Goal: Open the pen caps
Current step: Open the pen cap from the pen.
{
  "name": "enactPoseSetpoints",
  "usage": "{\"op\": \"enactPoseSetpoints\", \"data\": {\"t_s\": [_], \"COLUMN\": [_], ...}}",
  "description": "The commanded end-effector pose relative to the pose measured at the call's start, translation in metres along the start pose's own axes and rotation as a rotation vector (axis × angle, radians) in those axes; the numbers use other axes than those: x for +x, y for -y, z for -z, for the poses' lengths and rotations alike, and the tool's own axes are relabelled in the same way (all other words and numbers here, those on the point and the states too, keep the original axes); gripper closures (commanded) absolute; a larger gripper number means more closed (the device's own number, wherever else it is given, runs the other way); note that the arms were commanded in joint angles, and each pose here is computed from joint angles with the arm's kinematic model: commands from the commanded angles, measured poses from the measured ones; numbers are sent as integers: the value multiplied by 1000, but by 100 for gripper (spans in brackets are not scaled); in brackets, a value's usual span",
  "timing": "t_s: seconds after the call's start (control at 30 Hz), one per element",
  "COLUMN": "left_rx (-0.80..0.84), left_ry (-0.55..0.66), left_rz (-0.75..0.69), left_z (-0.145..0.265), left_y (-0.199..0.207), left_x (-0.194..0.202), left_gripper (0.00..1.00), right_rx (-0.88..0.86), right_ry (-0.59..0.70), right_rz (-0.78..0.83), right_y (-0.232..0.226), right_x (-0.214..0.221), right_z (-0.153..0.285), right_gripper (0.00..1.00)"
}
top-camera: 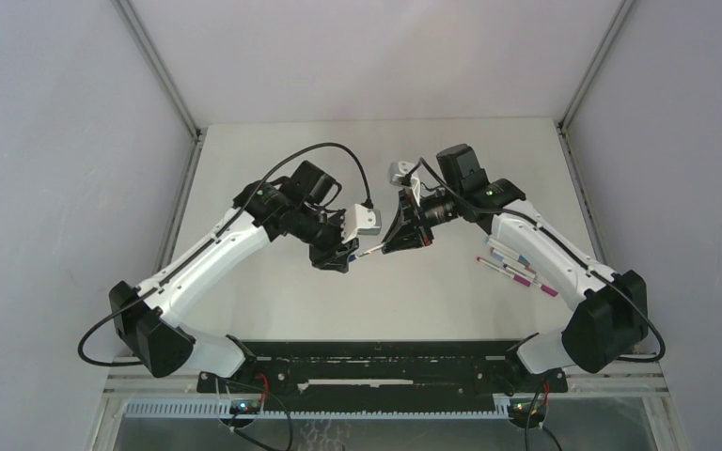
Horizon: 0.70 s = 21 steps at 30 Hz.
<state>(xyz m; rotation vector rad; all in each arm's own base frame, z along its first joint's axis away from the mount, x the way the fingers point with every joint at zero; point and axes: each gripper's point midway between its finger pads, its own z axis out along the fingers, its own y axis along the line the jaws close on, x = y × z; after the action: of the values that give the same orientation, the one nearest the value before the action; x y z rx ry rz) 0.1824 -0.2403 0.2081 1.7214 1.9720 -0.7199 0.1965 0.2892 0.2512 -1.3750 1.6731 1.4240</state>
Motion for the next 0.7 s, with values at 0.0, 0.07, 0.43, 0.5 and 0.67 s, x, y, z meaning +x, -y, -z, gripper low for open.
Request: {"op": "enactPoseSetpoints", "data": {"t_s": [0.0, 0.07, 0.43, 0.5, 0.67], "left_rx": [-14, -10, -30, -56, -120], "left_ry": [102, 101, 77, 64, 39], "left_rz": [-32, -31, -1, 10, 20], "left_z": [14, 13, 7, 6, 5], "left_y": [1, 2, -5, -11, -22], "left_x": [-28, -28, -24, -21, -9], "left_gripper": [63, 63, 100, 100, 100], "right_rx": [-27, -19, 25, 52, 83], "right_ry": [24, 21, 7, 12, 45], "right_rz": [21, 19, 27, 40, 6], "right_y": [-1, 1, 11, 15, 23], "right_x": [-5, -4, -1, -3, -2], "right_z": [-2, -2, -3, 1, 11], "right_gripper": [100, 100, 100, 100, 100]}}
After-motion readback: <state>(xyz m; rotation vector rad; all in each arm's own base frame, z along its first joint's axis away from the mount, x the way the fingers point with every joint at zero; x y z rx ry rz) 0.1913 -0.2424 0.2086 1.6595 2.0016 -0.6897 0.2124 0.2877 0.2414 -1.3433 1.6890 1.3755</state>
